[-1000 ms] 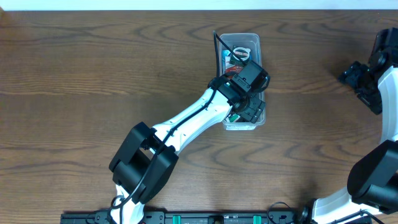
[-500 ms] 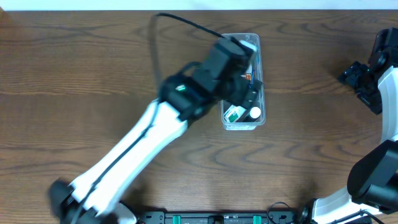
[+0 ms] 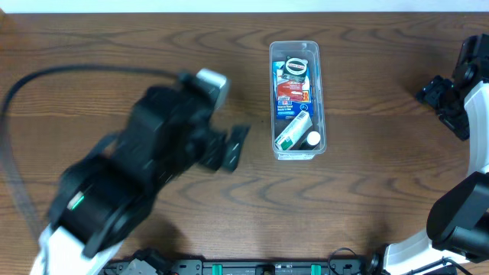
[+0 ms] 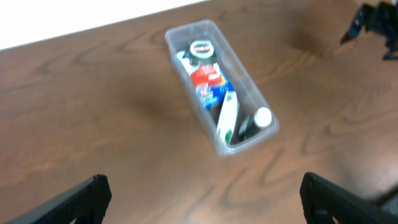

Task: Pack container
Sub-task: 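Release the bottle and withdraw left gripper to its rest pose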

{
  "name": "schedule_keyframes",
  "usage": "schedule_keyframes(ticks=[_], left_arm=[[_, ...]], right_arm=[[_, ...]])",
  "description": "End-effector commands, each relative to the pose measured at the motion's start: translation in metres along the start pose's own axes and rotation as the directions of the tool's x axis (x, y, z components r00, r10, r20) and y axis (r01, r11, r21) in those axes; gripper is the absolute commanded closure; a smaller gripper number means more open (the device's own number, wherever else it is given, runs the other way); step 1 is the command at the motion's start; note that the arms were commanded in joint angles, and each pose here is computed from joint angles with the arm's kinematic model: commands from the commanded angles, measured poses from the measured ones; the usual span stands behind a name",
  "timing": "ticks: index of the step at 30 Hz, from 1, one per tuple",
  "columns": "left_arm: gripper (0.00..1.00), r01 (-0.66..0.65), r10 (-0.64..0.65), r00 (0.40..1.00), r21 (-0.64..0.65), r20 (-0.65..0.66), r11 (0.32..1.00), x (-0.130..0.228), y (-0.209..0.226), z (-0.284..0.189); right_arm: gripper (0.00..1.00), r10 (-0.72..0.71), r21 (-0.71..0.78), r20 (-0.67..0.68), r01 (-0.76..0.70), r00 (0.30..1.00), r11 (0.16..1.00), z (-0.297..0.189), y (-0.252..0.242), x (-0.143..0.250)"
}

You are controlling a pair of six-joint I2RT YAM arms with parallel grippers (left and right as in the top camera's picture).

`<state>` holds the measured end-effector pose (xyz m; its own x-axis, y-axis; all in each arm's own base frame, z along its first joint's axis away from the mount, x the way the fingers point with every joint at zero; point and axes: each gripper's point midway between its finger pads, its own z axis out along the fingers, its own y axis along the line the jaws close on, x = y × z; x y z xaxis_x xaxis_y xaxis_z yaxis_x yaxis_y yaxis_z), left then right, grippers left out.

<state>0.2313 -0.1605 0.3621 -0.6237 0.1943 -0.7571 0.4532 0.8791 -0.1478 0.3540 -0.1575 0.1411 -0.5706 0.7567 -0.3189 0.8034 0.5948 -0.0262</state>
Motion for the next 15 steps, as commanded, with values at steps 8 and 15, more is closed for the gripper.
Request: schedule_keyframes(ticks=[8, 15], left_arm=[[0.02, 0.116, -0.117, 0.993, -0.033, -0.029, 0.993, 0.048, 0.014, -0.051], [0.02, 0.111, -0.117, 0.987, -0.059, -0.108, 0.992, 0.068, 0.019, -0.053]], right_arm=[[0.01, 0.018, 0.02, 0.002, -0.018, 1.0, 1.0, 0.002, -0.004, -0.001], [0.01, 0.018, 0.02, 0.002, -0.018, 1.0, 1.0, 0.002, -0.004, -0.001]])
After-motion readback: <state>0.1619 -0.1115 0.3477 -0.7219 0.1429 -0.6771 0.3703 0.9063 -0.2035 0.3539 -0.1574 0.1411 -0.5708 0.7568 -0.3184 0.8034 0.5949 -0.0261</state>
